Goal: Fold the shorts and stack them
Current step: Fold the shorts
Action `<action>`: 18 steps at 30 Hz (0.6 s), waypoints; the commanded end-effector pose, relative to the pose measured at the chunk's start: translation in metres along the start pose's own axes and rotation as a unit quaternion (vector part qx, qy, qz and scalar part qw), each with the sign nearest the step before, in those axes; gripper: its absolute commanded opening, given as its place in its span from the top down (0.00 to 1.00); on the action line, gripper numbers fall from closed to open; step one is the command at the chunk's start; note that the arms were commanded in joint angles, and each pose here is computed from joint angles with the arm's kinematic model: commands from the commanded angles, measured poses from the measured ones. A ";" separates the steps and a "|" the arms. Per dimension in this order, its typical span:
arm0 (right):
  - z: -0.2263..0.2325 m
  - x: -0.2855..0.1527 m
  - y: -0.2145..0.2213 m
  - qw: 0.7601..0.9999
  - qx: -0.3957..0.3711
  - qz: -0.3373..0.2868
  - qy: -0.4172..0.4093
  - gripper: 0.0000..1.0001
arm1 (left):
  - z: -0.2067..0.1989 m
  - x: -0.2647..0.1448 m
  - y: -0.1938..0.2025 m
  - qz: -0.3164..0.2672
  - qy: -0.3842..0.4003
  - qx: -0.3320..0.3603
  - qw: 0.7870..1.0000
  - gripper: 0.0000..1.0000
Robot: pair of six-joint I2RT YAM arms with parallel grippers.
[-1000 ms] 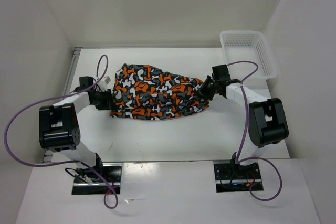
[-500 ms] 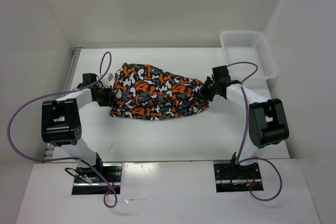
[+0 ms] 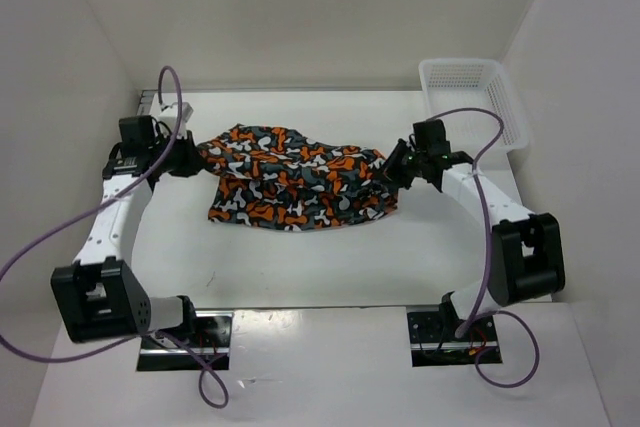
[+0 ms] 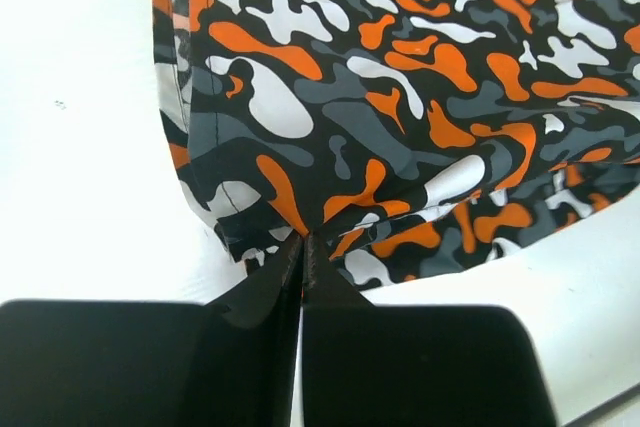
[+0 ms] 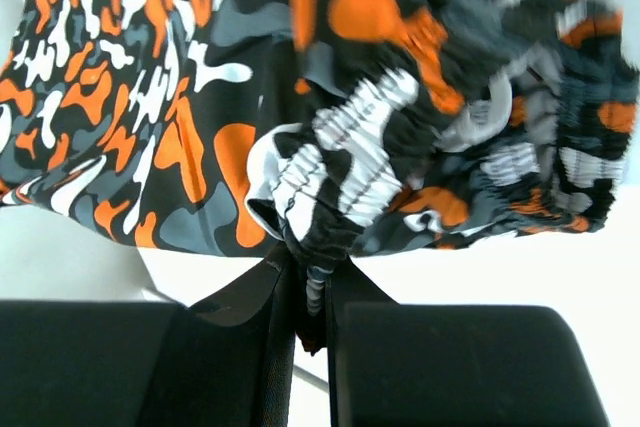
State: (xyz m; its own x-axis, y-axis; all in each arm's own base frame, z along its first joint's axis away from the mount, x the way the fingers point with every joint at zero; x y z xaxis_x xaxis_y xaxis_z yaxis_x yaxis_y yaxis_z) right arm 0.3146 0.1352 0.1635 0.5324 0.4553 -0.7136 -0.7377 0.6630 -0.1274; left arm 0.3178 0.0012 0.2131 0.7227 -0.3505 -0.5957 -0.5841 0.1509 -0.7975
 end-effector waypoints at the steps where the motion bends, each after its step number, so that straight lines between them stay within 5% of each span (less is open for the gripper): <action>1: 0.008 -0.033 0.004 0.999 -0.023 -0.005 -0.023 0.85 | -0.017 -0.022 0.014 0.012 0.028 -0.015 0.999 1.00; 10: -0.064 -0.036 0.045 0.997 0.065 -0.003 0.042 0.83 | -0.050 -0.011 0.113 0.075 0.068 -0.048 0.994 0.99; 12: -0.073 -0.033 0.044 0.995 0.072 -0.018 0.061 0.62 | -0.044 -0.007 0.113 0.084 0.053 -0.048 0.994 0.69; 14: -0.067 -0.036 0.040 0.995 0.071 -0.024 0.062 0.21 | -0.041 -0.008 0.106 0.090 0.049 -0.050 0.993 0.18; 18: -0.031 -0.065 0.020 0.995 0.044 -0.078 0.034 0.08 | -0.032 -0.017 0.064 0.057 0.028 -0.028 0.998 0.07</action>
State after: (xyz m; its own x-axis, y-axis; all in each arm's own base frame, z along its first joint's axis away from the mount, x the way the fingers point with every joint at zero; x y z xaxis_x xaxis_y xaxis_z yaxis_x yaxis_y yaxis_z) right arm 0.2321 0.1063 0.1351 0.4622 0.3567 -0.8119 -0.6626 0.7473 -0.0488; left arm 0.2314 -0.0171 0.1375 0.5324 -0.4048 -0.7434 -0.7743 0.1218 -0.6209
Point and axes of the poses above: each gripper's point midway between its finger pads, its own x axis out along the fingers, its own z axis along the line the jaws close on, y = z × x, the point moved 6 cm from there along -x, back along the fingers, and after that the axes turned 12 degrees about x, right-handed, at the moved point
